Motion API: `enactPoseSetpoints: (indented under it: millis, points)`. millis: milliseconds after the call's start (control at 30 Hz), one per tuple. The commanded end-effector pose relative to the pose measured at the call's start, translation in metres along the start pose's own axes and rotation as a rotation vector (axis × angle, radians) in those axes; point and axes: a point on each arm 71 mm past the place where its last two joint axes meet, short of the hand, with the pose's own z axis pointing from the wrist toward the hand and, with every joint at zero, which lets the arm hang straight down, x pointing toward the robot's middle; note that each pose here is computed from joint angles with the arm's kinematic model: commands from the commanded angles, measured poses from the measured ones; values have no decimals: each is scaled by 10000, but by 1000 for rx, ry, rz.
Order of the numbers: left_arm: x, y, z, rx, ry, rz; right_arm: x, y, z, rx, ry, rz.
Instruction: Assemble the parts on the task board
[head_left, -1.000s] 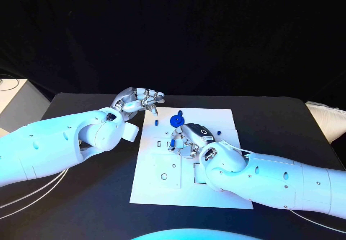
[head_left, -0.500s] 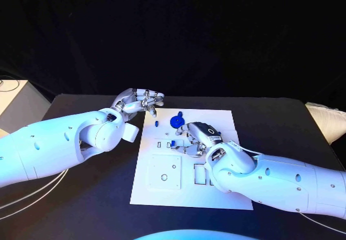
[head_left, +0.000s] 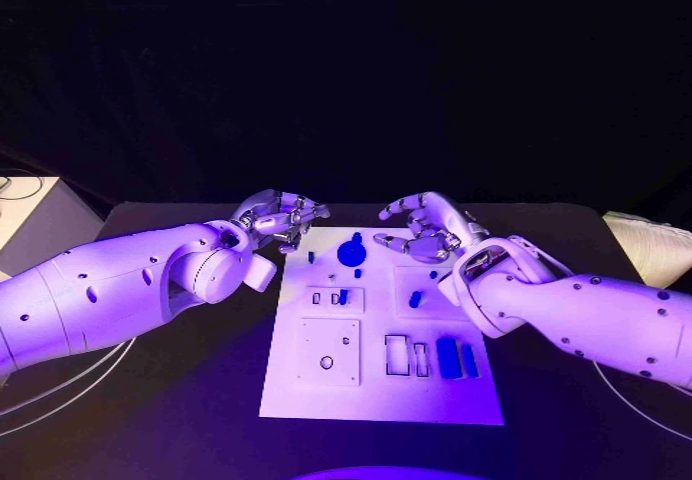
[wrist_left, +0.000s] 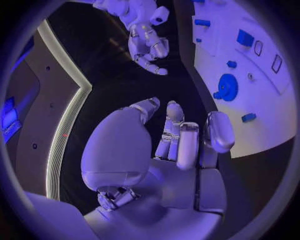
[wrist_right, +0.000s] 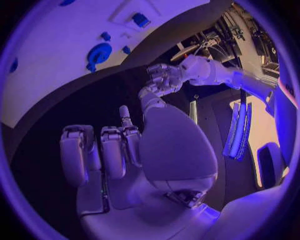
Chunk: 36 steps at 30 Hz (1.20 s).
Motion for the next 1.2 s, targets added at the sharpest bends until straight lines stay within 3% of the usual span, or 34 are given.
enactPoseSetpoints:
  millis: [33,200,300,467,600,833,1200]
  points:
    - [95,70,11,-144,121,177,-218,-133,34,68,-29,201]
    - [195,47,30,-270,208,332,-544,-325,61,147,-96,237]
    - [251,-2,57,-353,258,432,-659,-410,65,182,-115,245]
    - [358,-89,127,-452,307,609,-737,-485,63,217,-116,250]
    - [457,-115,177,-515,329,713,-758,-512,60,232,-110,247]
    - [559,-118,265,-567,345,852,-774,-536,41,247,-97,235]
    - [662,-102,358,-597,391,944,-774,-547,23,261,-82,224]
